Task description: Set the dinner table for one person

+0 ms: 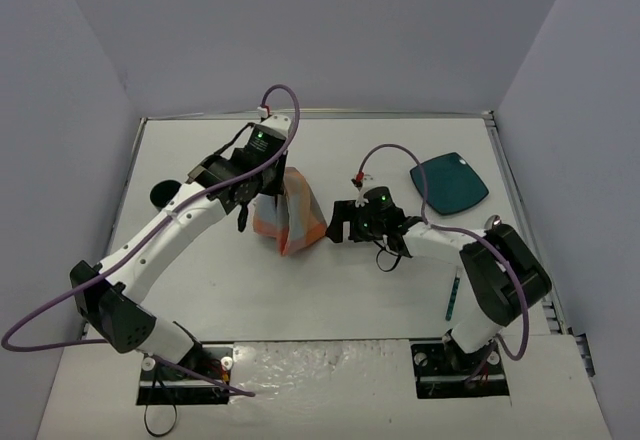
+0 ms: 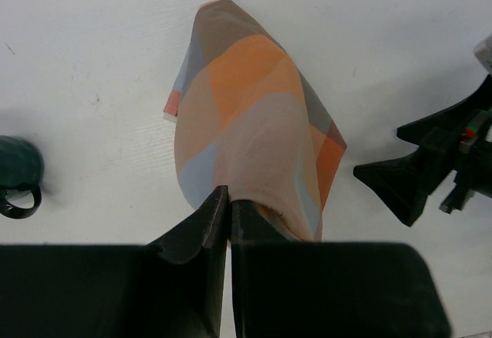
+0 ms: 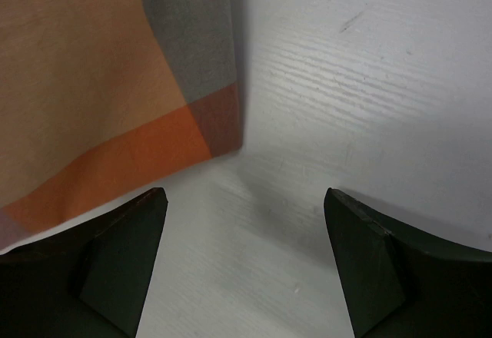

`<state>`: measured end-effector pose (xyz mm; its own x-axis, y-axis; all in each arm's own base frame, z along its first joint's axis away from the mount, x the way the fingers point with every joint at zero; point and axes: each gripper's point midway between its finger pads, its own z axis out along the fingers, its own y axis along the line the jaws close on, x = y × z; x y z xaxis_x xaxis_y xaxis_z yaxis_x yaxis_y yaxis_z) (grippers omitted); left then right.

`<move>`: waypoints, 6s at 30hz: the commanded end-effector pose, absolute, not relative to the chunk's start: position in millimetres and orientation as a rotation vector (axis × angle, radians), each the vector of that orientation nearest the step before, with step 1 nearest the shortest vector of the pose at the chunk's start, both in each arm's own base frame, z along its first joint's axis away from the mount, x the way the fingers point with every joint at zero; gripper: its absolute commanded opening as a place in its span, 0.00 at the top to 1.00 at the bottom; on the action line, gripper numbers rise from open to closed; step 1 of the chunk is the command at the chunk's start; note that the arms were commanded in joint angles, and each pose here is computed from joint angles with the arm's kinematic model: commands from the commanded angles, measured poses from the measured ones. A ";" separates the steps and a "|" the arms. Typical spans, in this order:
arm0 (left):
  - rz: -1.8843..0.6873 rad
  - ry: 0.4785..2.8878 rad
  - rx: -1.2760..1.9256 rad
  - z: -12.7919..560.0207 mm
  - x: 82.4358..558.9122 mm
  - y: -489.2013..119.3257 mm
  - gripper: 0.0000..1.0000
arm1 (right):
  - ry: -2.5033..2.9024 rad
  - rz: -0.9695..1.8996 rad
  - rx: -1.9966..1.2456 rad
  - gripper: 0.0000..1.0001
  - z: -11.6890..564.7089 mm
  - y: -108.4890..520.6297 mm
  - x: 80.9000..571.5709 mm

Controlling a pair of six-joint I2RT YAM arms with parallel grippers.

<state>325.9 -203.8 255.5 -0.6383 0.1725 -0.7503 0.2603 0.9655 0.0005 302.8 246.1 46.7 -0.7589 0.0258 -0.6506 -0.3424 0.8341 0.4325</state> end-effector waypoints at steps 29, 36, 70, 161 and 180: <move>-0.151 2.078 0.294 366.0 333.4 -192.5 1.00 | 2.127 0.798 -0.389 0.36 78.0 283.7 346.4; -0.211 2.051 0.341 399.2 345.9 -215.8 1.00 | 2.091 0.548 -0.222 0.35 120.4 215.4 352.0; -0.185 2.173 -0.103 272.5 340.0 -140.1 1.00 | 2.251 0.567 -0.290 0.35 87.8 213.3 298.6; 0.039 2.242 0.041 204.4 303.1 -65.9 1.00 | 2.708 0.174 -0.061 0.55 -13.6 170.5 257.1; 0.098 2.021 0.088 265.3 389.2 -73.1 1.00 | 2.600 -0.052 0.125 1.00 30.9 104.2 290.8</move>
<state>340.6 -74.7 191.7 -0.6494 0.1059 -0.7530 0.0554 0.9942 0.0921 284.9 129.6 8.0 -0.8769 0.0636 -0.4765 0.0485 0.9979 0.0440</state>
